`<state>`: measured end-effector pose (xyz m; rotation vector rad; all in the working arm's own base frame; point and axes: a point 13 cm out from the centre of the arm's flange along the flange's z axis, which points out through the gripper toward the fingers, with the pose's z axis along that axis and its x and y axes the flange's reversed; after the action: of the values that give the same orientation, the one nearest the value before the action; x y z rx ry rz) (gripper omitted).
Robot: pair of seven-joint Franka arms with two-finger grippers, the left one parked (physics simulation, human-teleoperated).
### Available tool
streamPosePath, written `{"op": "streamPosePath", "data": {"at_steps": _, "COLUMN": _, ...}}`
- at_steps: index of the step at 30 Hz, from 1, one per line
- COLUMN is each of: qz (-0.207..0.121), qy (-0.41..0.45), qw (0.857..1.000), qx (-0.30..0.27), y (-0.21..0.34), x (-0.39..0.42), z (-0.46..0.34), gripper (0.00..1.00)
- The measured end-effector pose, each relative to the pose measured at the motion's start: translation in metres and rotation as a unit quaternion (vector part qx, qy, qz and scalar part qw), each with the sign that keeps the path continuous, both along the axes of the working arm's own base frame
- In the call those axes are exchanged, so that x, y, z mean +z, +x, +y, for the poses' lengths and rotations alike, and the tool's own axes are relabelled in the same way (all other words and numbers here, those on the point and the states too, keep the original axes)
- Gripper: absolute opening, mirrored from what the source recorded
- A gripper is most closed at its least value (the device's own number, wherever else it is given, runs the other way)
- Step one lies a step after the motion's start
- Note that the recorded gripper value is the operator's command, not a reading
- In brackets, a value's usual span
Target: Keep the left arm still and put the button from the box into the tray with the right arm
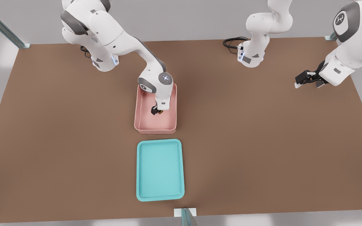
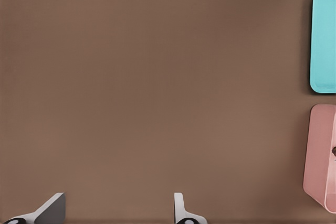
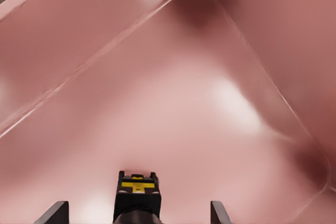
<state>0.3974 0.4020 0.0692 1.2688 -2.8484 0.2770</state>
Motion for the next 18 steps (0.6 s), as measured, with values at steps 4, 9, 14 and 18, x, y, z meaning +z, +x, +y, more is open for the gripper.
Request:
{"op": "streamPosePath", "data": {"at_steps": 4, "qz": 0.004, "qy": 0.003, "qw": 1.0, "qx": 0.003, "y": -0.011, "x": -0.02, "z": 0.0, "gripper": 1.0}}
{"op": "streamPosePath", "data": {"at_steps": 9, "qz": 0.002, "qy": 0.001, "qw": 1.0, "qx": 0.011, "y": -0.019, "x": -0.039, "z": -0.002, "gripper": 1.0}}
{"op": "streamPosePath", "data": {"at_steps": 14, "qz": -0.008, "qy": 0.009, "qw": 1.0, "qx": 0.001, "y": -0.011, "x": -0.034, "z": -0.003, "gripper": 0.66}}
{"op": "streamPosePath", "data": {"at_steps": 18, "qz": -0.013, "qy": 0.022, "qw": 0.999, "qx": -0.021, "y": 0.005, "x": -0.022, "z": -0.01, "gripper": 0.34}}
